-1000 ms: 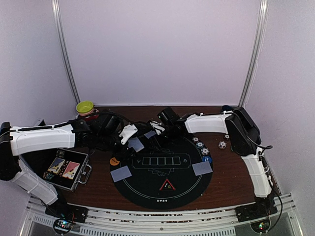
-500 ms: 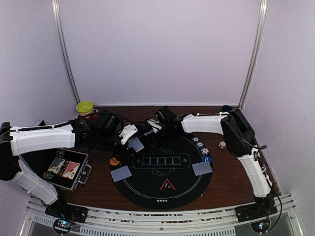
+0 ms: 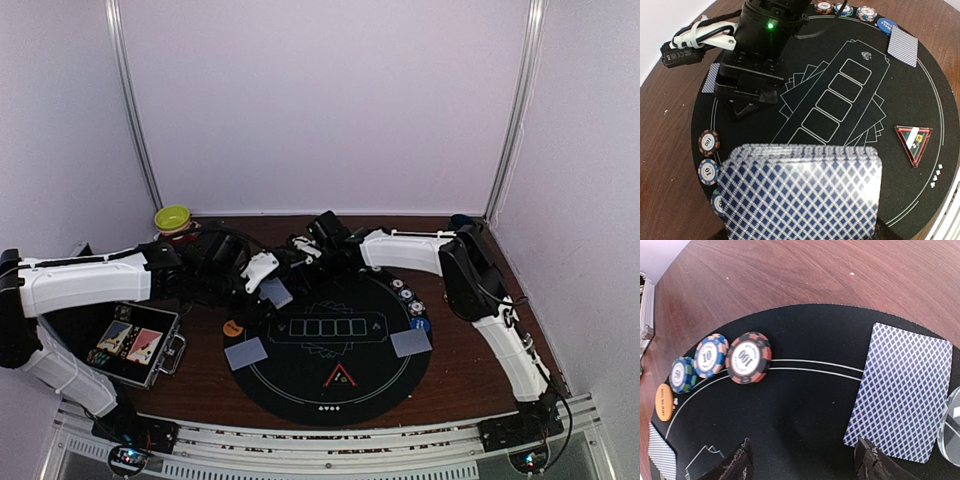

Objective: Distribute texas hold em gaming equipment
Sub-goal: Adjust the poker card in the dealer area.

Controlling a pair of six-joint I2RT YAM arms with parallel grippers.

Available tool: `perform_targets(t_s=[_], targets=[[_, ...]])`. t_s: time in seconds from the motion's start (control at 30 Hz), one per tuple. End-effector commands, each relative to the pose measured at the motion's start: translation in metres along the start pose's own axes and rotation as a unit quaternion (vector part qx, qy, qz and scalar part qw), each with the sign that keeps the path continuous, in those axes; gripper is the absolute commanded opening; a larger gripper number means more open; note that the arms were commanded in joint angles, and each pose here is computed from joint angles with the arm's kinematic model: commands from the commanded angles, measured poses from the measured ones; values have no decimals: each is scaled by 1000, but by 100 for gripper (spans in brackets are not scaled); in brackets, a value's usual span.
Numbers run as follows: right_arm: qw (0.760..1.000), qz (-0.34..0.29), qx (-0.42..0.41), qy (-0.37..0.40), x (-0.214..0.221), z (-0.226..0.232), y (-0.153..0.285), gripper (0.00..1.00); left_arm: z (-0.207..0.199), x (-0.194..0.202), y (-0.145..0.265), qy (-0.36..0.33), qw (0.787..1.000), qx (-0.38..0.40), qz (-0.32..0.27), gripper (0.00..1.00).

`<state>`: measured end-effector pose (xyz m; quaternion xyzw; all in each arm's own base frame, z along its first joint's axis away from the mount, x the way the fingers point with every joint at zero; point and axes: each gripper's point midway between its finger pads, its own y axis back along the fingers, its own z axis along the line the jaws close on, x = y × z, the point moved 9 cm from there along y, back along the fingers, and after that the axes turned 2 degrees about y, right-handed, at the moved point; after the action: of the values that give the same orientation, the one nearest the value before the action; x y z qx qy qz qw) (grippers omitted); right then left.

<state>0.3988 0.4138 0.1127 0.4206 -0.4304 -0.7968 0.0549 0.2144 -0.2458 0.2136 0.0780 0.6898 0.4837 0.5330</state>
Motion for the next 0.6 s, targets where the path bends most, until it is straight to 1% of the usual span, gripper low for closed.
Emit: perform_targets(t_s=[0.0,0.1,0.3,0.43,0.57], targets=[[999,-11,-35,4,-19,12,24,71,3,-8,8,-1,999,-8,-31,64],[998,-31,-62,7,-33,26,56,73,3,-8,8,-1,1000,-7,-30,64],[991,-66,-112,-15,-40,35,116,80,2,-8,8,-1,1000,-3,-31,64],[981,-75,-171,-49,-30,31,136,83,2,-8,6,-1,1000,0,-28,64],[959,-69,-264,-69,-16,38,144,83,2,-7,3,-2,1000,2,-24,63]])
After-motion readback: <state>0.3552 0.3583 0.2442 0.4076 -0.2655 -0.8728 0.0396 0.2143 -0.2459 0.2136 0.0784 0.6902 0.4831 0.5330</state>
